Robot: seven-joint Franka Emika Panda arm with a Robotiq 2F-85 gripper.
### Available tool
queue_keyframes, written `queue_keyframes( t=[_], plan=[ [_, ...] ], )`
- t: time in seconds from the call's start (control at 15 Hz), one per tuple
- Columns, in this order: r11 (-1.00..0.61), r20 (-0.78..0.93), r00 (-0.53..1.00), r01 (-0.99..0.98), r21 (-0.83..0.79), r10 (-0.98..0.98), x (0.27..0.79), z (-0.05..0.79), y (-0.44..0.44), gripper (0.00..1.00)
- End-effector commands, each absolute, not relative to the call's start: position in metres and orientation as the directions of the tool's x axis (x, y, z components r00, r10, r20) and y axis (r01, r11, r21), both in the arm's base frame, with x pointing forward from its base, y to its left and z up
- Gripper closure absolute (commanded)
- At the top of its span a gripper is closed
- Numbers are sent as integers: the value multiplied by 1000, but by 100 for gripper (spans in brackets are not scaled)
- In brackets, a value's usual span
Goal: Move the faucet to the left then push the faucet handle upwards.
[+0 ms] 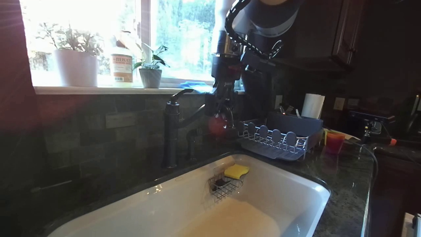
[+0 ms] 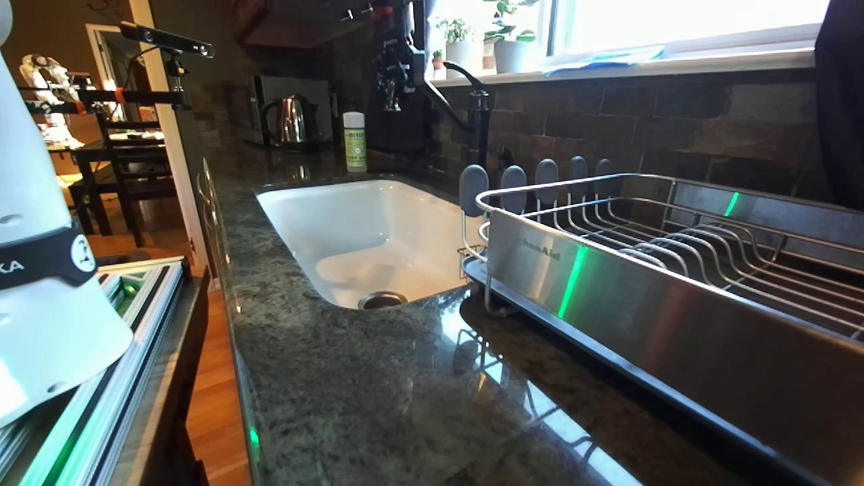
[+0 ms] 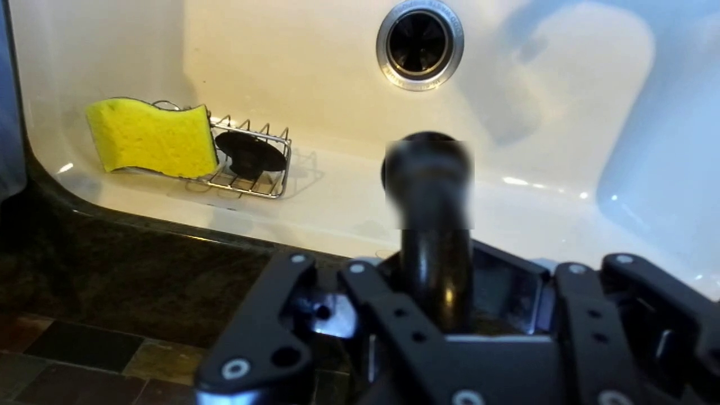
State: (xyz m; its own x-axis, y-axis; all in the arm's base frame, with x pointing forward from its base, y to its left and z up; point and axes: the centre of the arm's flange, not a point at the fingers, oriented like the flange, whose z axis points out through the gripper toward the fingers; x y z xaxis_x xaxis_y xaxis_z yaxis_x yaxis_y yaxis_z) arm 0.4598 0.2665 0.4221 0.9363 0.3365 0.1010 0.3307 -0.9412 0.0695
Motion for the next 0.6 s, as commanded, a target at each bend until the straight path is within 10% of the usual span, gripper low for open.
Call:
queue_keyframes(
  t=[0.0, 0.53],
  plan=[
    [-933, 45, 932, 360, 24, 361, 438, 420, 317, 98],
    [-934, 92, 932, 355, -31, 351, 439, 413, 369, 98]
  ],
)
